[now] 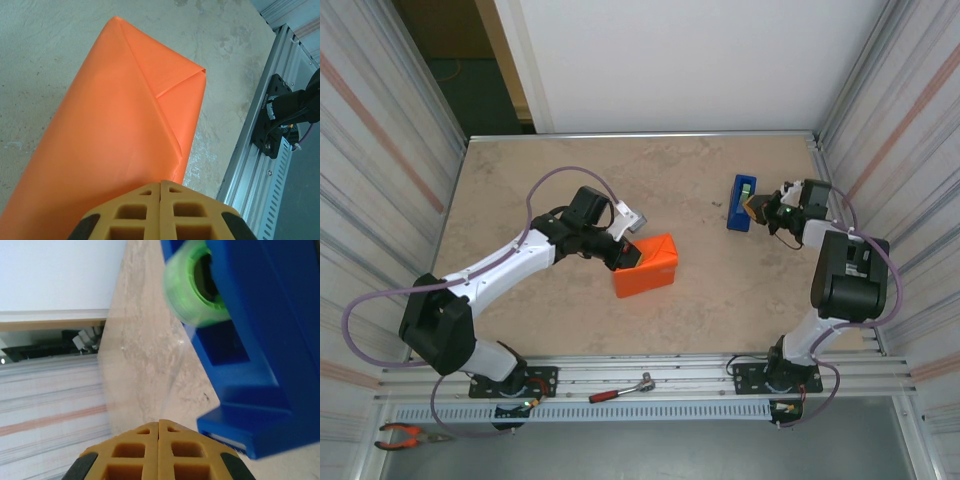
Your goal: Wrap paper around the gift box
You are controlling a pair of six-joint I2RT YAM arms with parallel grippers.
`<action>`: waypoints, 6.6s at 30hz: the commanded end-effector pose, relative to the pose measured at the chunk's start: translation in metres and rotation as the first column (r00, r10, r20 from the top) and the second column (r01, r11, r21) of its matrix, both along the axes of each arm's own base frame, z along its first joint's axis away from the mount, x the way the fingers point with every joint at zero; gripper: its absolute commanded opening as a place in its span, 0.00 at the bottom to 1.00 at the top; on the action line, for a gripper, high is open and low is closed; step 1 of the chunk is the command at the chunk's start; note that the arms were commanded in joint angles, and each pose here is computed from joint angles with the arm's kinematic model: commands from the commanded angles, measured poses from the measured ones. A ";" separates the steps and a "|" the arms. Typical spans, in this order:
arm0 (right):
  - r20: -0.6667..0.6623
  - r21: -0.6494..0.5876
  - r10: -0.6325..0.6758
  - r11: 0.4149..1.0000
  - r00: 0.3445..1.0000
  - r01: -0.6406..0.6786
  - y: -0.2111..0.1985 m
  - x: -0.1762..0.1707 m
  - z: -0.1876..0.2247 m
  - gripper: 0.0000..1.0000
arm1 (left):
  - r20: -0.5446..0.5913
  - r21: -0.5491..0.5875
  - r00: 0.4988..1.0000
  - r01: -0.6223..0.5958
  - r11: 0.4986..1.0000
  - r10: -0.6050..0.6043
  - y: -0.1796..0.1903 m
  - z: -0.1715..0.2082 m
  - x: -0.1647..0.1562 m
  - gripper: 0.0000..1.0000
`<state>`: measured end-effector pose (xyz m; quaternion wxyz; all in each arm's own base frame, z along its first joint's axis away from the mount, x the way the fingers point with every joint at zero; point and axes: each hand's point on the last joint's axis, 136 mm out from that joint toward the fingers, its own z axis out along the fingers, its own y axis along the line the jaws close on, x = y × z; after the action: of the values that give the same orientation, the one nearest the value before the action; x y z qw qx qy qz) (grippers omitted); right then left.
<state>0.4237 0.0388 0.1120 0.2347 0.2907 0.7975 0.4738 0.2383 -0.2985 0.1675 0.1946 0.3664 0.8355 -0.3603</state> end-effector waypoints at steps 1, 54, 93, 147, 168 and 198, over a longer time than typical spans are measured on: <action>0.011 0.025 0.018 1.000 1.000 -0.018 0.008 -0.013 0.016 0.00 | -0.132 0.166 0.991 0.013 0.986 0.009 0.018 -0.058 -0.020 0.00; -0.224 0.086 -0.042 0.994 0.974 0.062 0.023 -0.032 -0.103 0.00 | -0.125 0.168 0.992 0.008 0.986 0.013 0.019 -0.057 -0.019 0.00; 0.066 -0.042 0.135 0.990 0.989 -0.132 0.193 -0.135 0.110 0.00 | -0.131 0.150 0.991 0.015 0.989 0.005 0.017 -0.054 -0.021 0.00; -0.059 -0.111 0.185 0.975 0.981 -0.191 0.242 -0.183 0.051 0.00 | -0.139 0.151 0.990 0.009 0.988 0.012 0.017 -0.057 -0.021 0.00; -0.256 -0.303 0.171 0.920 0.951 -0.247 0.225 -0.199 0.009 0.00 | -0.144 -0.027 0.989 -0.049 0.998 0.045 0.007 -0.001 -0.010 0.00; -0.293 -0.320 0.147 0.916 0.945 -0.242 0.219 -0.207 -0.008 0.00 | -0.176 -0.075 0.981 -0.102 0.992 0.087 -0.026 0.005 0.038 0.00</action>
<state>0.2435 0.2837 0.1665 0.1784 0.2066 0.8737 0.4027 0.2787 -0.3248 0.1876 0.1606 0.2844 0.8422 -0.4290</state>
